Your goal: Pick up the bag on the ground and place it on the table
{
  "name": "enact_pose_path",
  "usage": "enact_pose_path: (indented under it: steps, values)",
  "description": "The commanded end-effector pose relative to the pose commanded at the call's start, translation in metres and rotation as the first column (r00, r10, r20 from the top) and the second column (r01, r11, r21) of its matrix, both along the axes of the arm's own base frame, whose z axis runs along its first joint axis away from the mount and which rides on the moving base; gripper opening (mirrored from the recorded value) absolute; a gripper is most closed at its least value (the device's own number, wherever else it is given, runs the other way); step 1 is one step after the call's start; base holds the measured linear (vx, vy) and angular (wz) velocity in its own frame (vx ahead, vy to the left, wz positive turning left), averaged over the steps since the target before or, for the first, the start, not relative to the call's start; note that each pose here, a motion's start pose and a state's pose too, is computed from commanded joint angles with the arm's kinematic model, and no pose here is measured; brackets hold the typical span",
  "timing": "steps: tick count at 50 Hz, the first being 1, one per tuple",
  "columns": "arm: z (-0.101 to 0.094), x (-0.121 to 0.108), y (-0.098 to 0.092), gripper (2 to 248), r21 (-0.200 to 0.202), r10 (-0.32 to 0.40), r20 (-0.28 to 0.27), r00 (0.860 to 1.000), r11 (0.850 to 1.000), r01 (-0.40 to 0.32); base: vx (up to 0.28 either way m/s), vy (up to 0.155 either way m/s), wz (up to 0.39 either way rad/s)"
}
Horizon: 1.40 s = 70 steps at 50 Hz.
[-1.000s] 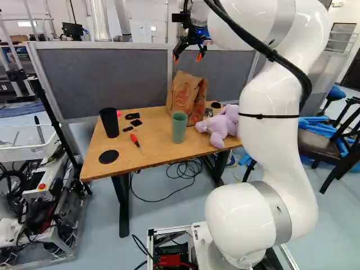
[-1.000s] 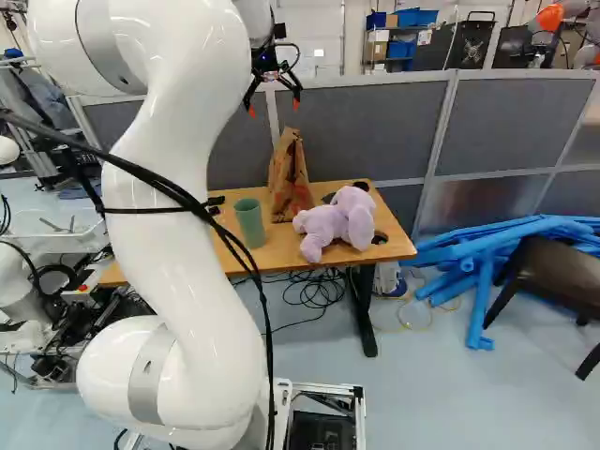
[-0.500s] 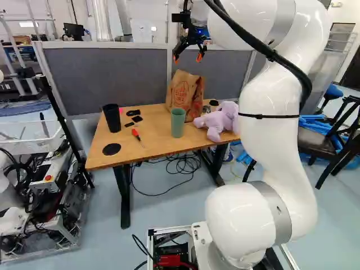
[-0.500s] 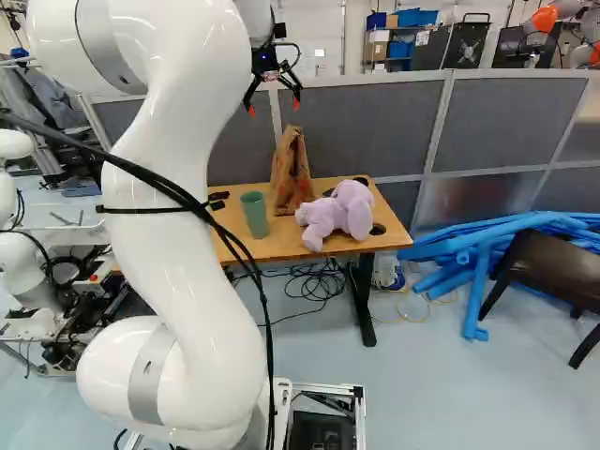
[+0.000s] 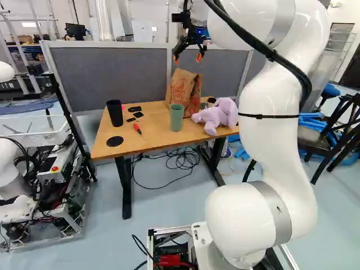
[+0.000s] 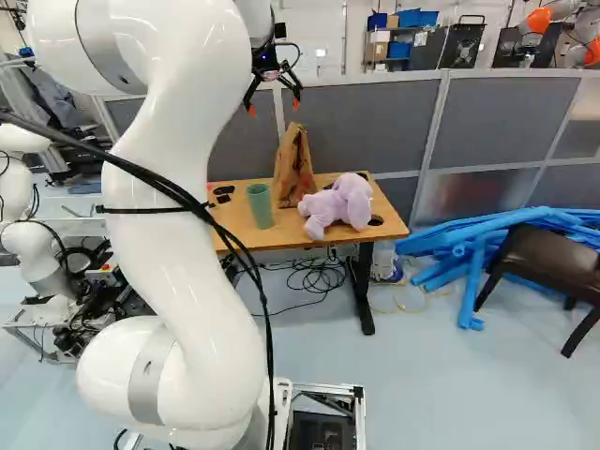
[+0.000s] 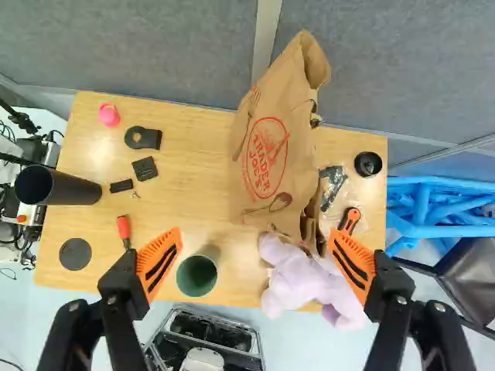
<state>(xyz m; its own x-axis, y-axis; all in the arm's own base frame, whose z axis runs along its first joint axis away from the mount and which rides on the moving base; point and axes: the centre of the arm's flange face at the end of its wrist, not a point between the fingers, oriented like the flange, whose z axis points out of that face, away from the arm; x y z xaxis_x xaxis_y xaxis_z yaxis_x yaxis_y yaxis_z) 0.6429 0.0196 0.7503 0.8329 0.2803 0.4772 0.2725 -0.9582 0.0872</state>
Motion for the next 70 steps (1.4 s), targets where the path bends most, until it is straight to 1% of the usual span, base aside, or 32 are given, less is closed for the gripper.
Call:
enact_pose_path:
  steps: [60,70]
  values:
    - [0.0,0.0,0.0,247,0.0,0.0,0.0,1.0,1.0,0.0,-0.126,-0.002,0.007]
    - [0.0,0.0,0.0,247,0.0,0.0,0.0,1.0,1.0,0.0,-0.035,-0.001,0.002]
